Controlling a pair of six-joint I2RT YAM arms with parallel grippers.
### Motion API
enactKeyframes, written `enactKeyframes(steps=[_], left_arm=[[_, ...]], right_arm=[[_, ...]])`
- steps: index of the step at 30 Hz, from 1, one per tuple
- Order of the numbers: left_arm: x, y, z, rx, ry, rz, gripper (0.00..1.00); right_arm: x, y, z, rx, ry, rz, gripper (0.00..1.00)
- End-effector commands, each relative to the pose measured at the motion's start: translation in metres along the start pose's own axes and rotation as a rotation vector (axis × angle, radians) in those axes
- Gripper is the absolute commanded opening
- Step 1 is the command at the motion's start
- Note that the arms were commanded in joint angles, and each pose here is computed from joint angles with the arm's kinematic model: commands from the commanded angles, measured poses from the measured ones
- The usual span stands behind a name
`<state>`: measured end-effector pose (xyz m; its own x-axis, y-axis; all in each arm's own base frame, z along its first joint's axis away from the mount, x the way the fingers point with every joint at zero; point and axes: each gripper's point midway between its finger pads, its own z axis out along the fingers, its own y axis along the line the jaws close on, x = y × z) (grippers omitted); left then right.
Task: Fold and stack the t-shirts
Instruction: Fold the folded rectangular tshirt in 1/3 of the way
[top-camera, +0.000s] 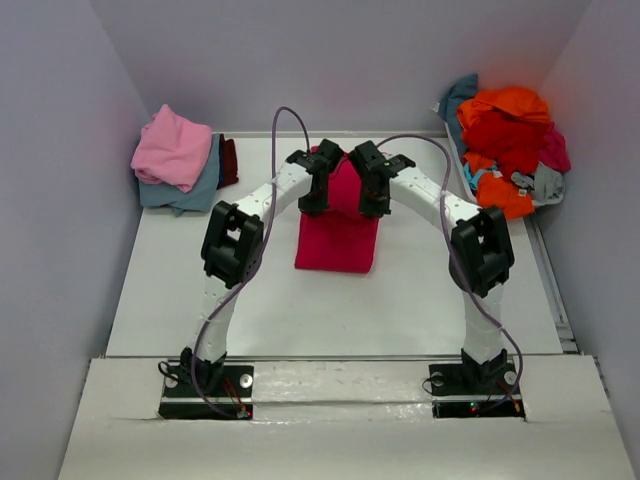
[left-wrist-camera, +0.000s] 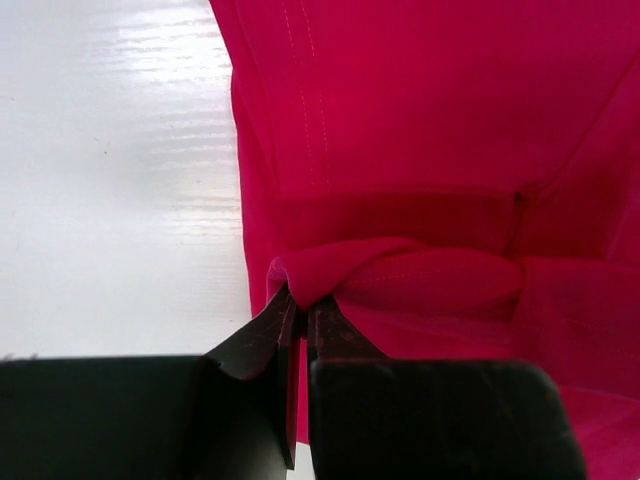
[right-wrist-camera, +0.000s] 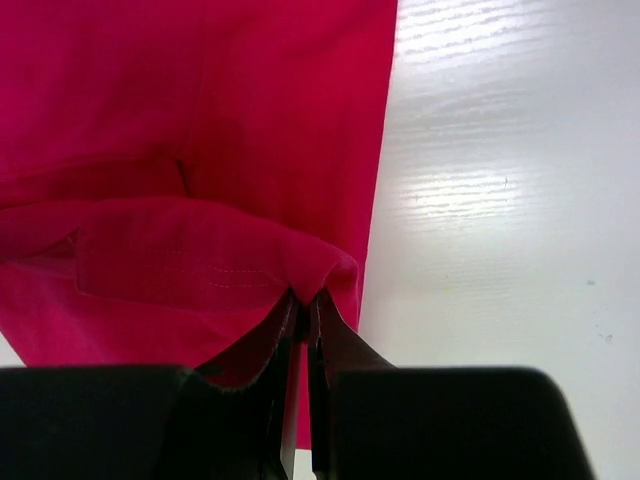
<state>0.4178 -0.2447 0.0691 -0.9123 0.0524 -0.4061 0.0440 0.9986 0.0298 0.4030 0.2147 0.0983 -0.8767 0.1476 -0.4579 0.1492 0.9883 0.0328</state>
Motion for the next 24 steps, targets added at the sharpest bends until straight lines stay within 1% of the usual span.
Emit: enactKeyframes(steps=[1,7,10,15,17,18,20,21,23,24], left_arm=[[-0.026,0.006,-0.014,-0.012,-0.047,-0.002,0.06],[-0.034,0.009,-0.005,-0.037,-0.045,-0.010,0.06],[-0.037,0.017,0.001,-0.047,-0.037,-0.034,0.06],[-0.035,0.016,0.011,-0.056,-0.028,-0.028,0.06],[-0.032,0.021,0.019,-0.069,-0.013,-0.033,0.08],[-0.031,0.023,0.020,-0.082,-0.011,-0.037,0.17],[-0.029,0.026,0.022,-0.097,-0.009,-0.043,0.37],[-0.032,0.025,0.021,-0.093,-0.021,-0.043,0.52],[-0.037,0.027,0.018,-0.102,-0.047,-0.051,0.68],[-0.037,0.028,0.018,-0.103,-0.046,-0.048,0.73]], right_arm=[[-0.021,0.009,-0.001,-0.024,-0.032,-0.012,0.08],[-0.035,0.011,0.006,-0.028,-0.038,-0.007,0.08],[-0.040,0.010,0.013,-0.027,-0.036,-0.008,0.08],[-0.037,0.014,0.024,-0.026,-0.016,-0.023,0.08],[-0.037,0.011,0.030,-0.023,-0.009,-0.021,0.09],[-0.035,0.011,0.033,-0.020,-0.002,-0.023,0.10],[-0.034,0.011,0.035,-0.020,0.003,-0.024,0.17],[-0.034,0.011,0.034,-0.025,0.004,-0.024,0.28],[-0.035,0.010,0.032,-0.024,-0.008,-0.017,0.42],[-0.038,0.011,0.029,-0.031,-0.019,-0.017,0.48]])
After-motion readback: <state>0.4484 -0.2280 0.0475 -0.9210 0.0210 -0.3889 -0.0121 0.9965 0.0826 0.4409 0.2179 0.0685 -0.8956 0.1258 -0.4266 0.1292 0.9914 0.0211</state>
